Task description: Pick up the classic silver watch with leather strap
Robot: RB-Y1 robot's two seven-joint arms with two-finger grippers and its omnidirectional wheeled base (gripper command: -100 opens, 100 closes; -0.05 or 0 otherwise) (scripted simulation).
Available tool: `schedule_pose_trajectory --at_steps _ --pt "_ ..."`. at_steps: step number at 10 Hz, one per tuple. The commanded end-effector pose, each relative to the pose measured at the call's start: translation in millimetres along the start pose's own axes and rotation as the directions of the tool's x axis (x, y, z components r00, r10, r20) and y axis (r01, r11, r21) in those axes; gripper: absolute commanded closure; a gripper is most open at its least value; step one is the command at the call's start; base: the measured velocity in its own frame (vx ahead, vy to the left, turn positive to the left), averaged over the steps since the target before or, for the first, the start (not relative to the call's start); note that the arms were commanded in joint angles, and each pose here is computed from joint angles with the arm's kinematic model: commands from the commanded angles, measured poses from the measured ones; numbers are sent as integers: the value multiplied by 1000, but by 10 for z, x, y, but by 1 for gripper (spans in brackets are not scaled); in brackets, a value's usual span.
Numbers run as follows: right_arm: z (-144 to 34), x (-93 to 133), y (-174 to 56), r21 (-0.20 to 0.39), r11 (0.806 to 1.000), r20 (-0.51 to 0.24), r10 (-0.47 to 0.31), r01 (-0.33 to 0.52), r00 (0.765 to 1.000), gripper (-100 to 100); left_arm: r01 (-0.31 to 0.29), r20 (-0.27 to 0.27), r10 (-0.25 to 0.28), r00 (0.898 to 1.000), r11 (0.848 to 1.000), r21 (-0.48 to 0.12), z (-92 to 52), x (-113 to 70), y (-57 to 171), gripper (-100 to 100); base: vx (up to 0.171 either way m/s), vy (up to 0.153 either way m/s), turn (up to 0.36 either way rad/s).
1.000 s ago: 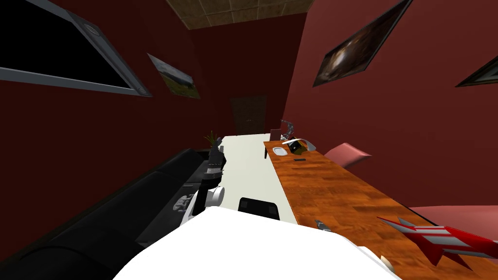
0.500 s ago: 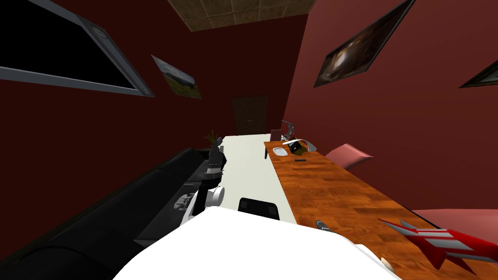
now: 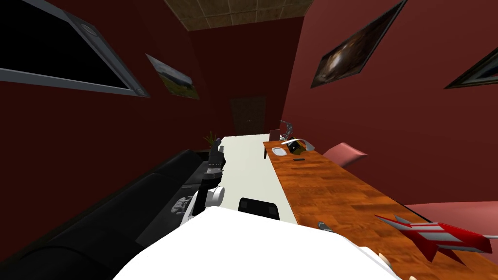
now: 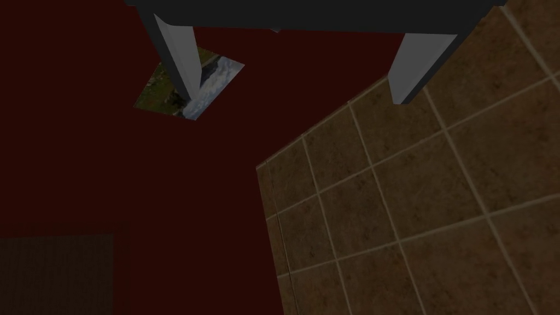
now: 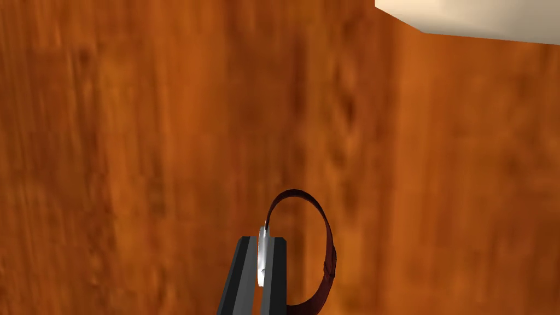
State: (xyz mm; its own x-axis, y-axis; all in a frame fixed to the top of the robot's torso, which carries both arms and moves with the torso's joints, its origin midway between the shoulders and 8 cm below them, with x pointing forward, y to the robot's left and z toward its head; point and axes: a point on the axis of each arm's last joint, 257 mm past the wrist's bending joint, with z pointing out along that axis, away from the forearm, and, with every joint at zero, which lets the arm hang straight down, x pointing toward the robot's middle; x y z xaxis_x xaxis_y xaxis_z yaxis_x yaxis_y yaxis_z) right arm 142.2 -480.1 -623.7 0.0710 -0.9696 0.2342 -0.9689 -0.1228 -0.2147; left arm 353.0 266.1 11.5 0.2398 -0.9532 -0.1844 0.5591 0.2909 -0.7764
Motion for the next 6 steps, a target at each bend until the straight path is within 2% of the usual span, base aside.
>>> schedule_pose_trajectory --at_steps 1,5,6 --pt "-53 55 29 0 1000 4 -12 12 1000 100 0 0 0 1000 1000 0 0 0 0 0 35 52 -70" --pt "-99 96 44 1 1000 7 -23 23 1000 100 0 0 0 1000 1000 0 0 0 0 0 29 34 -39" --pt "-101 96 45 1 1000 8 -24 24 1000 0 0 0 0 1000 1000 0 0 0 0 0 0 0 0"
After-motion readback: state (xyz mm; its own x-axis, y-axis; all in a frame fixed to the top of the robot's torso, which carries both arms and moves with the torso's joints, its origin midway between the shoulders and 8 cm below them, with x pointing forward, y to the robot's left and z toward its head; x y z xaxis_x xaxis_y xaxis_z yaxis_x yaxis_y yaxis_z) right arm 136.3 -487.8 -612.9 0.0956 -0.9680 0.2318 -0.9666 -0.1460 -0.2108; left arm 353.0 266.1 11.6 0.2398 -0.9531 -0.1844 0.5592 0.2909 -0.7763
